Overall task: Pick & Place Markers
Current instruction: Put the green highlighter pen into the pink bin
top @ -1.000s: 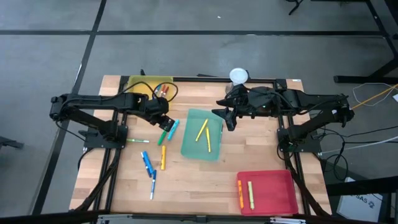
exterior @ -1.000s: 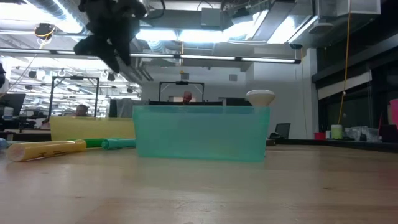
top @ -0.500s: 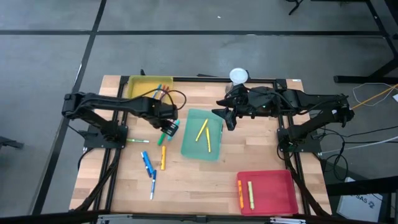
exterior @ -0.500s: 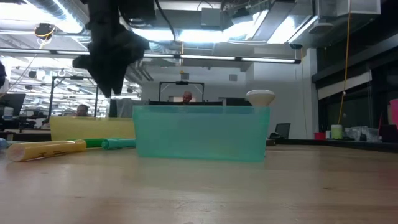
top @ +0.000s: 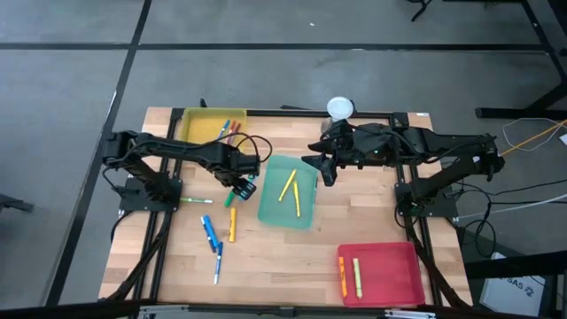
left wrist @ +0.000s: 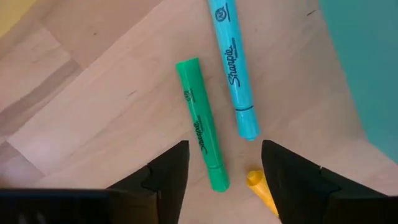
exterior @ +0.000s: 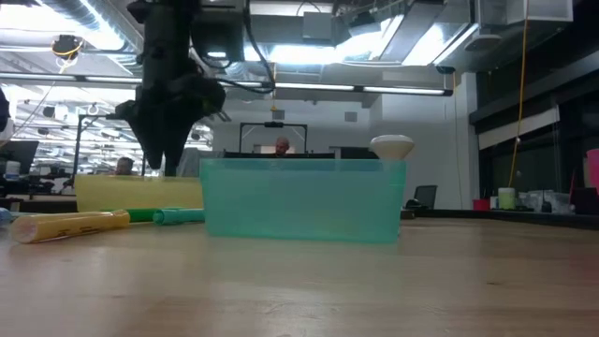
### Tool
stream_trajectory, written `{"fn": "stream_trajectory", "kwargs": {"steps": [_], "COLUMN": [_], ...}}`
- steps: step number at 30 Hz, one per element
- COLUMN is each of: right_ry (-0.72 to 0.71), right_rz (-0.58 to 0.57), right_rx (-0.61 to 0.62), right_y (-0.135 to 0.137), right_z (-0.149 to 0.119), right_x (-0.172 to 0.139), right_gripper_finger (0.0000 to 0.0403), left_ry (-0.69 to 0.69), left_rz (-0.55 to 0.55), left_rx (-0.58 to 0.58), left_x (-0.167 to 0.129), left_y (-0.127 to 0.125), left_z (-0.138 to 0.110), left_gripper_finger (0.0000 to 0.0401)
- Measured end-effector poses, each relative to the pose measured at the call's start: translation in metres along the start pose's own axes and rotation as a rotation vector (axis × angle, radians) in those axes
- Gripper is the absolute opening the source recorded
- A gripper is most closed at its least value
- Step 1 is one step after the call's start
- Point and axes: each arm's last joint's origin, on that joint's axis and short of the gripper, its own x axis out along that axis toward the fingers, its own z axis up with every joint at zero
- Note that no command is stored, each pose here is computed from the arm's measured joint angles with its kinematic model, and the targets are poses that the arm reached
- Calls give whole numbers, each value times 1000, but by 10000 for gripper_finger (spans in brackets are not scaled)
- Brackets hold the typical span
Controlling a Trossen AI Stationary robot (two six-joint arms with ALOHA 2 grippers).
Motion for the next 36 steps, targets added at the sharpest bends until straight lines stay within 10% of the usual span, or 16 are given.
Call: {"fn": "stream_trajectory", "kwargs": {"steps": [36], "right_ry": [14], "right_rz": [22], "right_rx": [-8], "right_y": [1], "right_z": [0], "right_x": [0], "right_gripper_finger": [223], "left_ry": [107], "left_rz": [109], "left_rx": [-88], "left_x": [54], "left_y": [10], "left_z": [34], "left_gripper_finger": [204]}}
